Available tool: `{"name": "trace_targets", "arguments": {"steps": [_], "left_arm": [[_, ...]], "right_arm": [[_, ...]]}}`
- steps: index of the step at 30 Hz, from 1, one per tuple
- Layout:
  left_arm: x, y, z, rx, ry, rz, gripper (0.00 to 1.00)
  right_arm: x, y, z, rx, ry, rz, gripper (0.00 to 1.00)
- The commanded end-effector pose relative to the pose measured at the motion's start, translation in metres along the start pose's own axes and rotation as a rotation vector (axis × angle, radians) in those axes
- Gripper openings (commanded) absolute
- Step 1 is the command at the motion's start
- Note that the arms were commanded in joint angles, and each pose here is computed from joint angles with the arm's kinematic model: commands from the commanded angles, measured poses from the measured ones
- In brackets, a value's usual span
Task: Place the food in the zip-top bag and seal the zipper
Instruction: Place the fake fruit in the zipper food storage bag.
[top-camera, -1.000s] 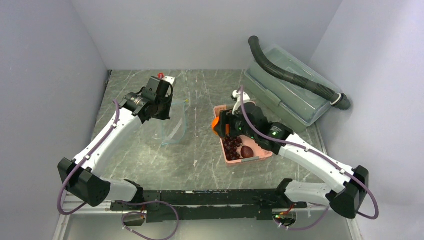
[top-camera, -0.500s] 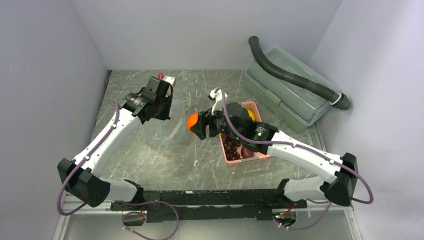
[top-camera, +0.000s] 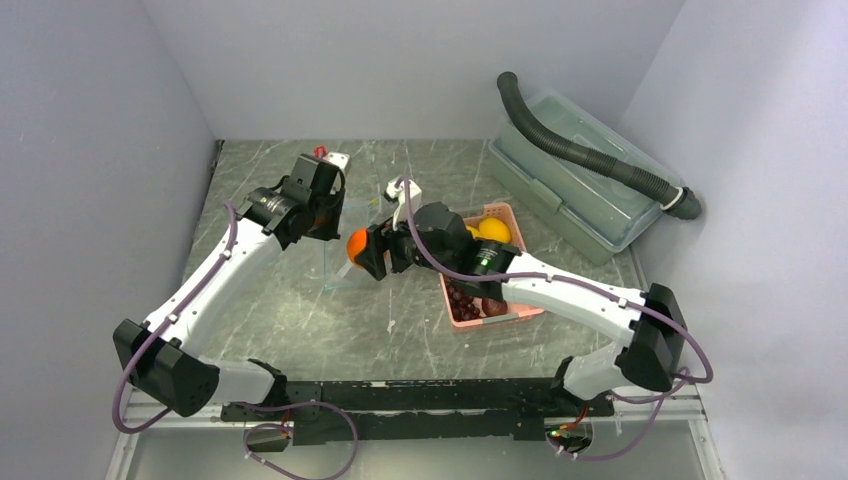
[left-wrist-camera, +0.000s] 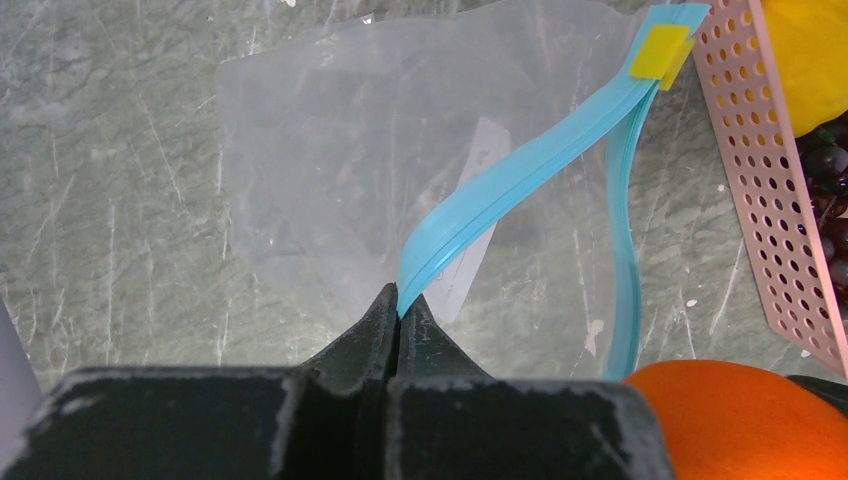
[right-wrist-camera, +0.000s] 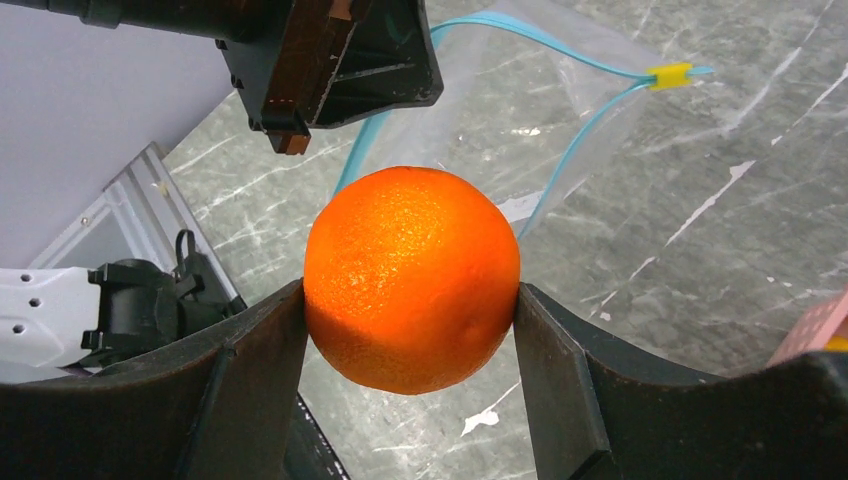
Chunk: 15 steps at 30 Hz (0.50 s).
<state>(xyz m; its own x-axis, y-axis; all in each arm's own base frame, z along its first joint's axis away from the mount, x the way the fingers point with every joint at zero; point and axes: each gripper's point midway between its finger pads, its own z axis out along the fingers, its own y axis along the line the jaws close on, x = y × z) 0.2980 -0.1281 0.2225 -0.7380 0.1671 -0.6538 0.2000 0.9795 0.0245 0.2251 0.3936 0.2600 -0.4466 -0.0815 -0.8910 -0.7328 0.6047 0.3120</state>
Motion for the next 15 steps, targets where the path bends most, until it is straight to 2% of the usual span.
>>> {"name": "trace_targets", "arguments": {"steps": [1,15], "left_arm": [[-0.010,-0.004,-0.008,0.031,-0.053,-0.007,0.00],[-0.011,-0.007,-0.010,0.044,-0.060,-0.012,0.00]], "right_arm": [[-0.034,0.021,0.006,-0.067,-0.102,-0.013,0.30],[-0.009,0.022,0.050,-0.043,-0.026,-0.037,0.34]]}}
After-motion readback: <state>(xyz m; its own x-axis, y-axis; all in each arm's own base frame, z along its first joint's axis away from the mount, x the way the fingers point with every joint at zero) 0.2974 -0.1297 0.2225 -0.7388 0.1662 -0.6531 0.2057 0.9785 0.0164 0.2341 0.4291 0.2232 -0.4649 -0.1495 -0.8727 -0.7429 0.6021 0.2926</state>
